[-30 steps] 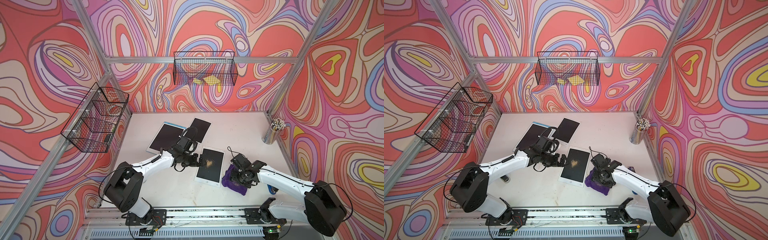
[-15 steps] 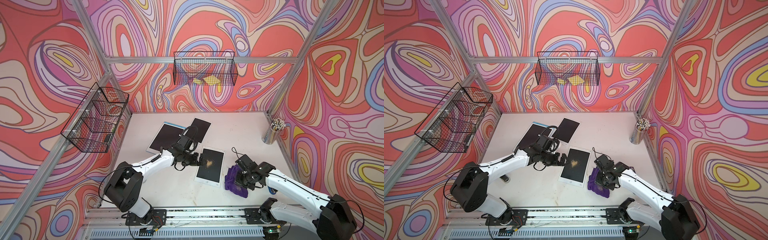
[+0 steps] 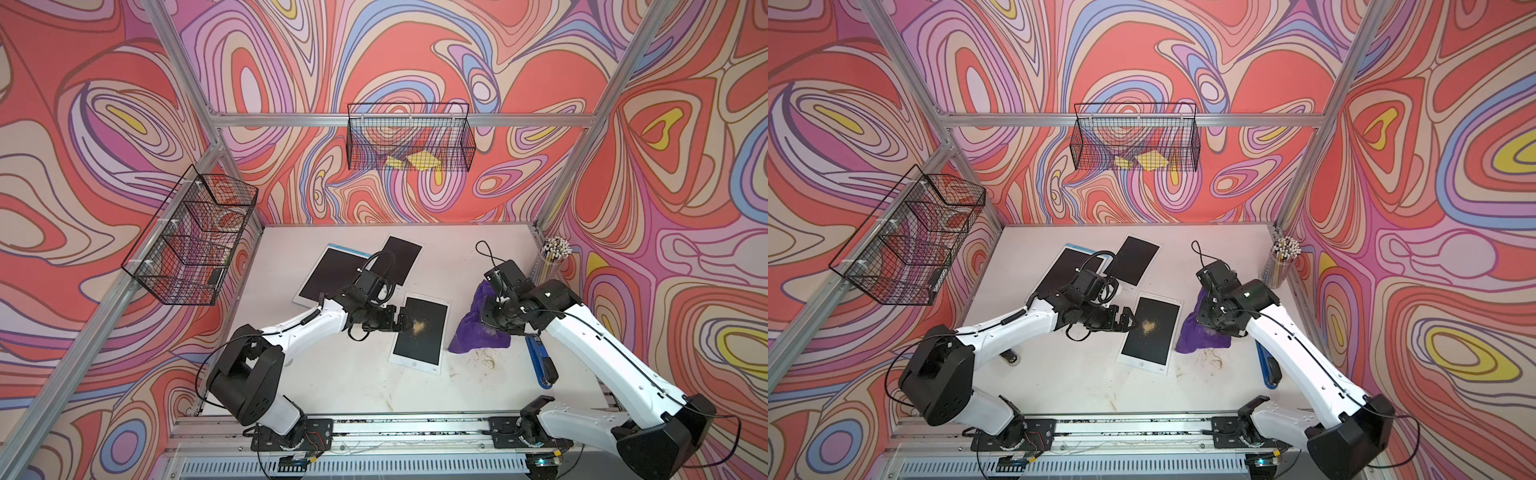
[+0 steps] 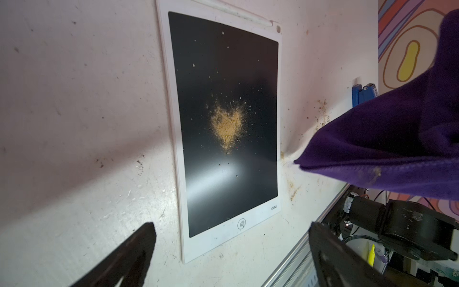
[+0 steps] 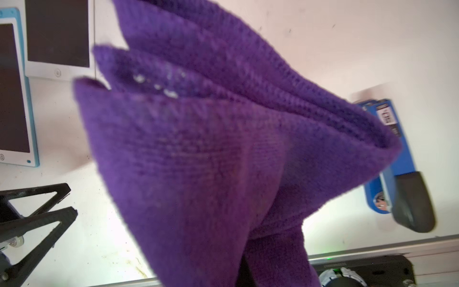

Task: Wipe the drawing tablet
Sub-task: Pick up the cleaning item at the center of the board, then wipe the dirt from the drawing tablet.

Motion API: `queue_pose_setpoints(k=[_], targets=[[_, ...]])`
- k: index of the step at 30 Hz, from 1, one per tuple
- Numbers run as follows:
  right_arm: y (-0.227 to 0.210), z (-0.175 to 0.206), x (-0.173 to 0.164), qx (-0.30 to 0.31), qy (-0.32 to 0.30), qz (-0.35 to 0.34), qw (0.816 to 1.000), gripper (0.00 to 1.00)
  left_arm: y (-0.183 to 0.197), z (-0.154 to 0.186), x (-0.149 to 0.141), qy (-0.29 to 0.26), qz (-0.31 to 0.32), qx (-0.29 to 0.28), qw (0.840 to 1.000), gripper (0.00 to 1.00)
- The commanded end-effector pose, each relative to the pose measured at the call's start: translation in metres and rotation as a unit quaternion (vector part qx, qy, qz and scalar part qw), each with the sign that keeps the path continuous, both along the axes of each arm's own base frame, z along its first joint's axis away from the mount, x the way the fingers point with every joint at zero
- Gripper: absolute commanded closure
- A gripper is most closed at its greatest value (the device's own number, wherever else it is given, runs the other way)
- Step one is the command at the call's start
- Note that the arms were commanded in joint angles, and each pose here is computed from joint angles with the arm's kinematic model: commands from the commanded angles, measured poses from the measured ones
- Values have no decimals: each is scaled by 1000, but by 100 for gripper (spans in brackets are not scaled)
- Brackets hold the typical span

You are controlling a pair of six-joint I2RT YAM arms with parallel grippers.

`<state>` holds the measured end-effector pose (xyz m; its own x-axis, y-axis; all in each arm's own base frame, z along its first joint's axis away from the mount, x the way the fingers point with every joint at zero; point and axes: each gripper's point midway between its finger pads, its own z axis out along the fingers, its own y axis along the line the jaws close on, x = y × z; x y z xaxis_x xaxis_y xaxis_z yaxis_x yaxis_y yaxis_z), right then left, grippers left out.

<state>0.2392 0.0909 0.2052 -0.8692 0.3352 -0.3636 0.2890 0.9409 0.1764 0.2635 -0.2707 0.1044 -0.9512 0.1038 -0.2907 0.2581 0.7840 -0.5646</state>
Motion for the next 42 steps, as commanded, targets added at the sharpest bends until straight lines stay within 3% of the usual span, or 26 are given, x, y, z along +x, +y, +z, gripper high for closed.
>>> queue_pose_setpoints(k=[1, 3, 6, 12, 23, 27, 33, 42], targets=[[-13, -24, -1, -16, 47, 15, 999, 100, 2, 7, 1, -12, 3, -9, 1000, 1], [-14, -42, -3, -5, 72, 9, 997, 100, 1, 6, 0, -7, 0, -10, 1000, 1], [-21, -16, 8, 14, 2, -17, 1000, 100, 0, 3, -2, -3, 1, -16, 1000, 1], [34, 4, 43, 151, -39, 39, 987, 100, -2, -3, -5, 6, 6, -29, 1000, 1], [82, 6, 109, 218, -66, 82, 970, 100, 16, -5, -16, 1, 23, -8, 1000, 1], [98, 6, 123, 187, -74, 105, 974, 100, 24, -3, -17, -4, 31, -2, 1000, 1], [119, -10, 131, 64, -76, 137, 986, 100, 33, -7, -17, 16, 54, -24, 998, 1], [170, -52, 119, -14, -59, 202, 977, 100, 48, -6, -21, -1, 73, -14, 997, 1]])
